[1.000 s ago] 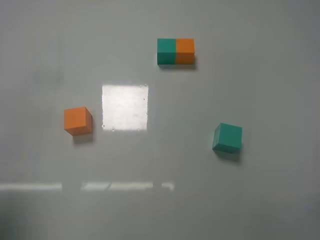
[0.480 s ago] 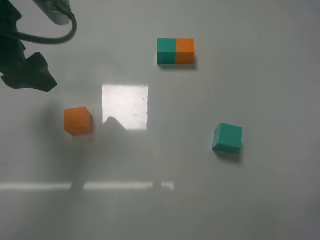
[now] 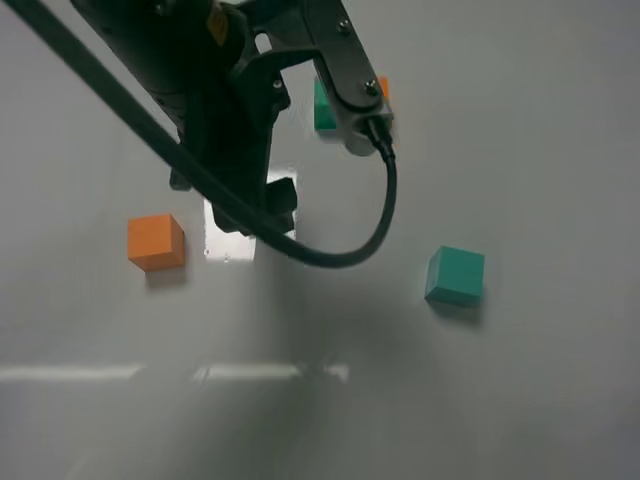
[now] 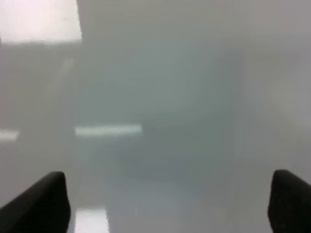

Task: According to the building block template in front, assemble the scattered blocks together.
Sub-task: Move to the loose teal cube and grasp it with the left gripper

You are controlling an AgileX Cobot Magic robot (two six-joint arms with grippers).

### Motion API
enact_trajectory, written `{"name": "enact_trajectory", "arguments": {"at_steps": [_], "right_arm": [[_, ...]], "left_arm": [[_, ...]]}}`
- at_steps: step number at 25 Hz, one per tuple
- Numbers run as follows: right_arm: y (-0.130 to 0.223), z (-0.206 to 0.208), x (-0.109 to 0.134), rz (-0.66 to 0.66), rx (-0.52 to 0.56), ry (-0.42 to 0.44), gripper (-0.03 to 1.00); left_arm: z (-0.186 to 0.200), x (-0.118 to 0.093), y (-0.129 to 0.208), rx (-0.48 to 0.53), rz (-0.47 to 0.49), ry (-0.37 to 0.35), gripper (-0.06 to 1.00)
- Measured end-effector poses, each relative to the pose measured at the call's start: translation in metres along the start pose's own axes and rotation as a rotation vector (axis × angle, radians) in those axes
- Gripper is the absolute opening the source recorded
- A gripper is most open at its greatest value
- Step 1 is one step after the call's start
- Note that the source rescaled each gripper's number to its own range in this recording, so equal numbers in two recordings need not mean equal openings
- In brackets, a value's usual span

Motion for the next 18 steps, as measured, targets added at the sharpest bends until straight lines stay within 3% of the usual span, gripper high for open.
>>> {"name": "enact_trajectory", "arguments": {"at_steps": [3,10,18], "right_arm": [[0.0,0.0,0.0,0.0,0.0,0.0,0.8],[0.0,0.0,0.0,0.0,0.0,0.0,0.74],[0.0,0.0,0.0,0.0,0.0,0.0,0.68]], "left_arm": [[-0.008,-0.017,-0.016,-0.062,-0.064,0.07,1.0],[-0.01,-0.047,-0.062,-0.23,-0.242,0.101,1.0],[-0.031,-0.074,-0.094,-0.306,-0.319,0.172,1.0]]}}
Point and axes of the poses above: a point on each arm's last joint axis where the gripper is mounted, z pointing back along that axis away from the gripper, x along the wrist's bending axis when the last joint is at zero, y = z × x, the point moved 10 cm from there along -z, pointing out along that axis toward the gripper, and after that the axes turned 3 degrees about -z, right-handed, at the moved point
